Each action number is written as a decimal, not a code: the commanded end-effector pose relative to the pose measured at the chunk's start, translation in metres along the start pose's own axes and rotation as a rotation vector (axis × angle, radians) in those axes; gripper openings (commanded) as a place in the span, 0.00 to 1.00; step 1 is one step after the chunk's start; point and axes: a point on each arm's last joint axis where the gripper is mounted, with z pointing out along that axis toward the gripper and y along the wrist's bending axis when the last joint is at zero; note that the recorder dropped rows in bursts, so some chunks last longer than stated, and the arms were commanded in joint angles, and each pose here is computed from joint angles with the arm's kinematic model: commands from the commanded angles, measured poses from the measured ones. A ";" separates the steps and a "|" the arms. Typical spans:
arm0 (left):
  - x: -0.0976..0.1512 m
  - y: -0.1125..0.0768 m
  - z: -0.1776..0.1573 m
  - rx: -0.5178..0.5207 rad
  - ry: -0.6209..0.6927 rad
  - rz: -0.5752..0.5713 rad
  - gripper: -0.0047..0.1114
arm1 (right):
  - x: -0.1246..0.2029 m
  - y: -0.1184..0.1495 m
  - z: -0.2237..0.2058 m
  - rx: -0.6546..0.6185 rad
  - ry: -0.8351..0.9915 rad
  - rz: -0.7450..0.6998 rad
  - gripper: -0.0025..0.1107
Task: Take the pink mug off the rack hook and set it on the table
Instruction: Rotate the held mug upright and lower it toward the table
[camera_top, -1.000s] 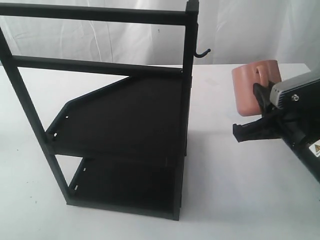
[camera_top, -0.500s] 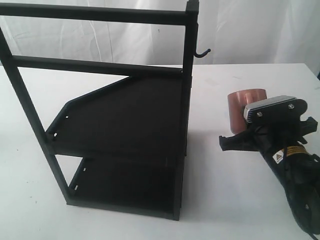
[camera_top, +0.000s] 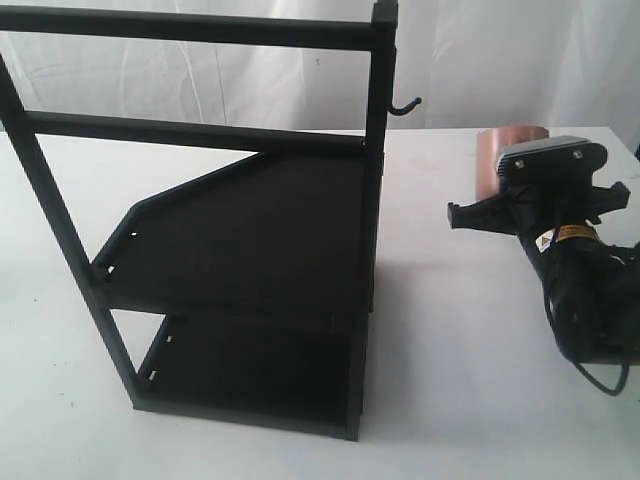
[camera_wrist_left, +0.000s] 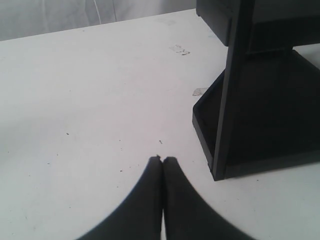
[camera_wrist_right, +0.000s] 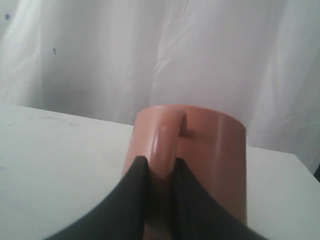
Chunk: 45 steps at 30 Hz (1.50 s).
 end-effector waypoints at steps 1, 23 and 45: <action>0.001 0.000 0.000 -0.003 -0.001 -0.009 0.04 | 0.014 -0.008 0.021 0.028 0.010 -0.002 0.02; 0.001 0.000 0.000 -0.003 -0.001 -0.009 0.04 | 0.078 0.008 0.014 -0.113 0.268 0.015 0.02; 0.001 0.000 0.000 -0.003 -0.001 -0.009 0.04 | 0.093 0.007 0.002 -0.116 0.415 0.044 0.02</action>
